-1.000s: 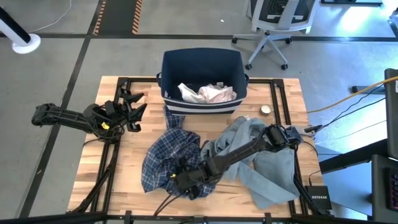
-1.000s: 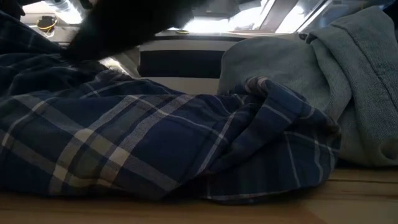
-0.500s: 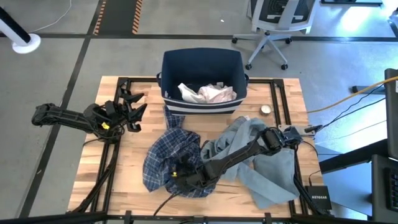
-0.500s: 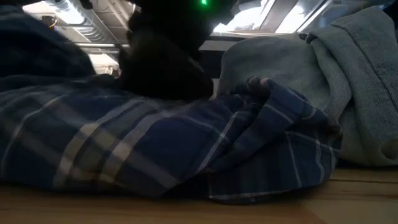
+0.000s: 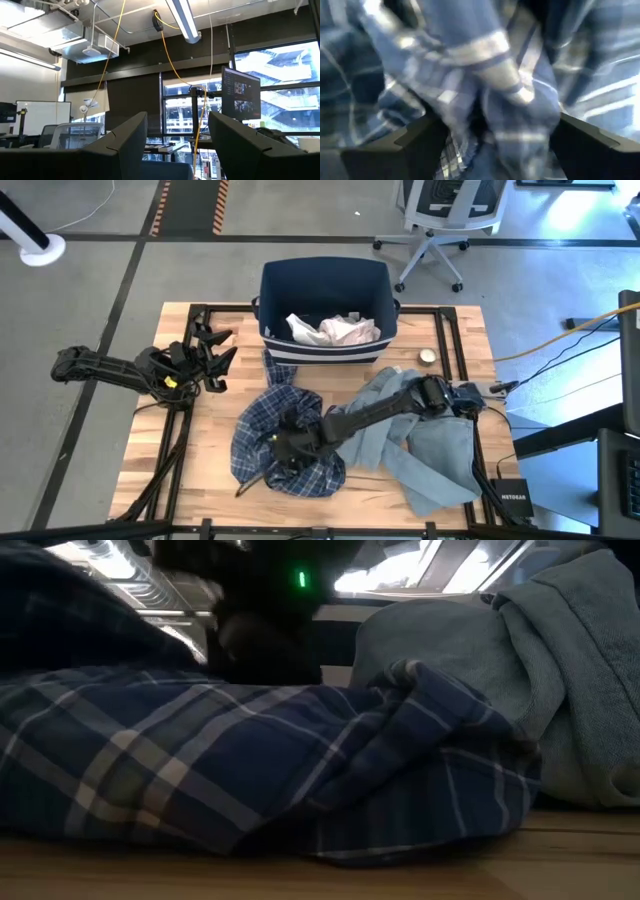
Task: Sort clothes
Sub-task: Put the blue long sleeve shirt into the blue laundry bin
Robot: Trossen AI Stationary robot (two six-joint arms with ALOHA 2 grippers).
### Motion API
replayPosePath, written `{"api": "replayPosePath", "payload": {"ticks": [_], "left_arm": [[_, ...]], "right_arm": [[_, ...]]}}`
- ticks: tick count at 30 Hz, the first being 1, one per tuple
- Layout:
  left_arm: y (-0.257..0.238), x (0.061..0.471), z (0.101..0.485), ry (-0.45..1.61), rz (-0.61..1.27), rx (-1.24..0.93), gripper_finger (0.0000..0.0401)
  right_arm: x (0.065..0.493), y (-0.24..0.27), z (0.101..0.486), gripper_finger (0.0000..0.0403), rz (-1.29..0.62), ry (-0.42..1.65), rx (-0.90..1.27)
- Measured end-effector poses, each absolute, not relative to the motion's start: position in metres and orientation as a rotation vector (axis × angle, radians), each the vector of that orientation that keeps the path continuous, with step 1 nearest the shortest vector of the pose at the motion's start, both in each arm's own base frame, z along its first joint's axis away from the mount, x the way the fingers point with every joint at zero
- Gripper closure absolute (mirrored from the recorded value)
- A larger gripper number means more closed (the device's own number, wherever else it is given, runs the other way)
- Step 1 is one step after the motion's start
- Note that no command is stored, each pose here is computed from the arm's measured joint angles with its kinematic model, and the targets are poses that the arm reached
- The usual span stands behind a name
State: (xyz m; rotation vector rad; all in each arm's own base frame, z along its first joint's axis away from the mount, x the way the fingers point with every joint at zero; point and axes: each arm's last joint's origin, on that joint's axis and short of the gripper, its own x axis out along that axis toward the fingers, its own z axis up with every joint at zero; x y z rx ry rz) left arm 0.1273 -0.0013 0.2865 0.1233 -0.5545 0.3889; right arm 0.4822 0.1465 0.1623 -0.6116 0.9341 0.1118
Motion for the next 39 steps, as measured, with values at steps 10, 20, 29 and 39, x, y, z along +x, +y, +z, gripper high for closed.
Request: {"api": "replayPosePath", "payload": {"ticks": [10, 20, 29, 39], "left_arm": [[-0.001, 0.127, 0.286, -0.553, 0.389, 0.124, 0.0193], [-0.001, 0.127, 0.286, -0.553, 0.388, 0.120, 0.0193], [-0.001, 0.128, 0.285, -0.543, 0.385, 0.120, 0.0193], [-0.001, 0.128, 0.285, -0.534, 0.384, 0.122, 0.0193]], "right_arm": [[0.476, 0.119, 0.128, 0.0068, 0.246, 1.002, -0.405], [0.471, 0.131, 0.121, 0.0208, 0.303, 0.998, -0.401], [0.468, 0.150, 0.122, 0.0377, 0.365, 0.961, -0.433], [0.459, 0.173, 0.172, 0.0386, 0.398, 0.891, -0.517]]}}
